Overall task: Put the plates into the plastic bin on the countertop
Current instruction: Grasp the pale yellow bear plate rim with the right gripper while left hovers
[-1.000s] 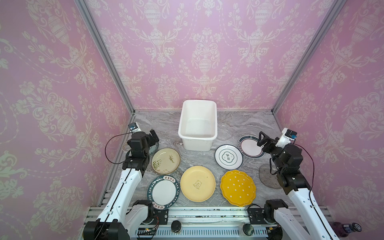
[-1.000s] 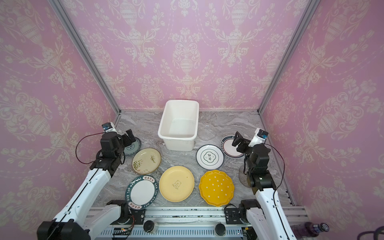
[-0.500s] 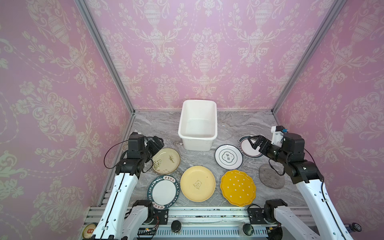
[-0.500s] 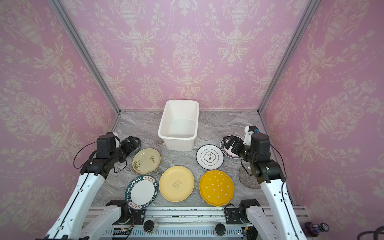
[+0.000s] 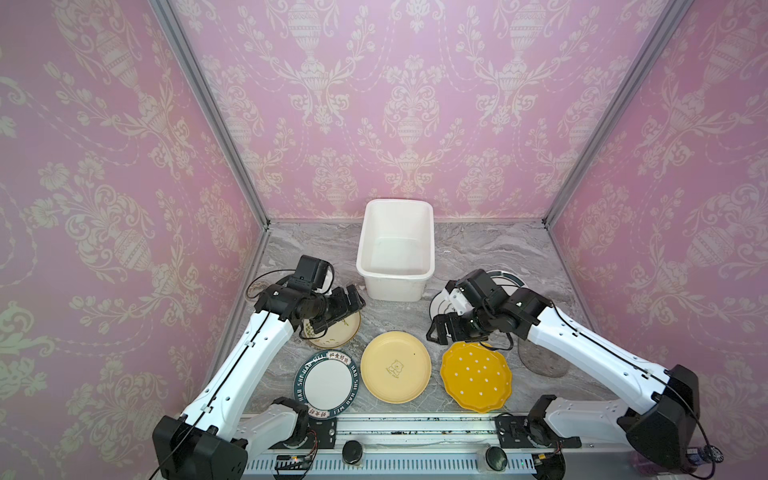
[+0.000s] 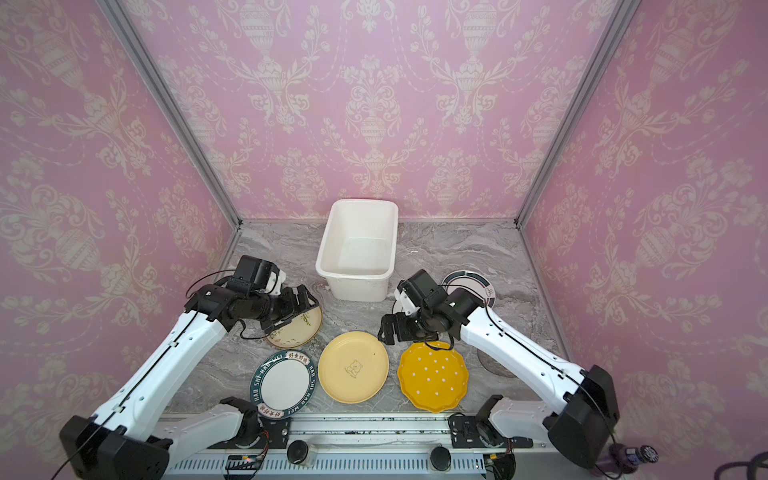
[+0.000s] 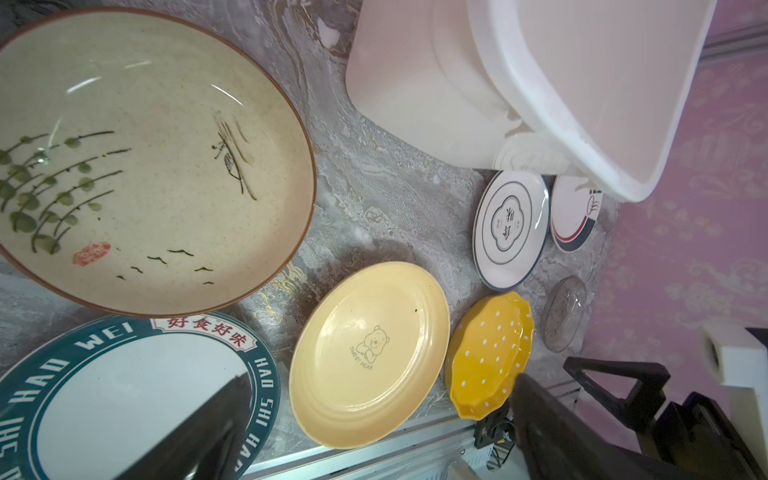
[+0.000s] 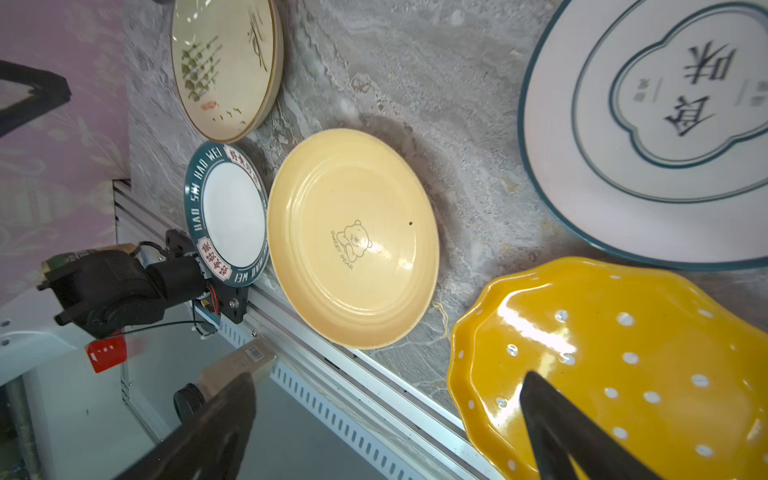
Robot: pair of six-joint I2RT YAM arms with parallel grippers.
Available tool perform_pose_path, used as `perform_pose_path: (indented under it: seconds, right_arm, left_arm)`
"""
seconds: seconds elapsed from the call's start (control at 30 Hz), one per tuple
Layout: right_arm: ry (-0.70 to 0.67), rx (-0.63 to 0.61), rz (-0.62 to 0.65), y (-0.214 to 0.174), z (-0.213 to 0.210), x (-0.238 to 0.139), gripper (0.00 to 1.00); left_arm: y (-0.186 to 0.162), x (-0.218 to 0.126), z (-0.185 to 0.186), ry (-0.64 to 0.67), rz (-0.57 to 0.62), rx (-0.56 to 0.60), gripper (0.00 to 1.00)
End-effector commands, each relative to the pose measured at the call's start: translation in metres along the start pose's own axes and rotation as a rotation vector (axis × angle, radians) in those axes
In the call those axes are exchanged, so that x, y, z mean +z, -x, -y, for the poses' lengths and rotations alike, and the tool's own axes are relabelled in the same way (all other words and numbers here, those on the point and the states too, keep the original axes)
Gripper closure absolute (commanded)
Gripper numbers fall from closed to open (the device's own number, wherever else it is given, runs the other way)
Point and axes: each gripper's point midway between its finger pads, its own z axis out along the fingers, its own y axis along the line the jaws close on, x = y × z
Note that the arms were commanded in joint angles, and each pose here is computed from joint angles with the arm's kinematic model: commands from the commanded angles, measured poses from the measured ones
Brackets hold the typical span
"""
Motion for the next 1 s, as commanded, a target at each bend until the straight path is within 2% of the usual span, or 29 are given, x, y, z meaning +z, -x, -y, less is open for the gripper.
perform_pose_path:
  seconds: [0.0,0.17,0.33,0.5,0.83,0.97]
  right_arm:
    - [-0.032,-0.042,-0.035,-0.001,-0.006,0.021,0.01]
    - [-0.018,0.028,-0.054,-0.001,-0.002,0.057,0.05]
    - [0.007,0.115,-0.040,-0.004,0.003,0.079,0.09]
    - [-0.018,0.147,-0.073,-0.007,0.011,0.097,0.16]
    - [-0.077,0.184,-0.172,-0.016,0.024,0.122,0.28]
    - [-0.087,0.194,-0.204,-0.020,0.027,0.130,0.38]
  left_arm:
    - [-0.031,-0.003,0.000,0.014,-0.126,0.109,0.01]
    - [-0.055,0.004,-0.016,0.022,-0.199,0.135,0.01]
    - [-0.071,0.017,-0.020,-0.024,-0.249,0.106,0.01]
    - [-0.071,0.026,-0.017,-0.052,-0.261,0.094,0.01]
    - [-0.069,0.033,-0.021,-0.029,-0.271,0.085,0.01]
    - [-0.067,0.035,-0.019,-0.032,-0.275,0.078,0.01]
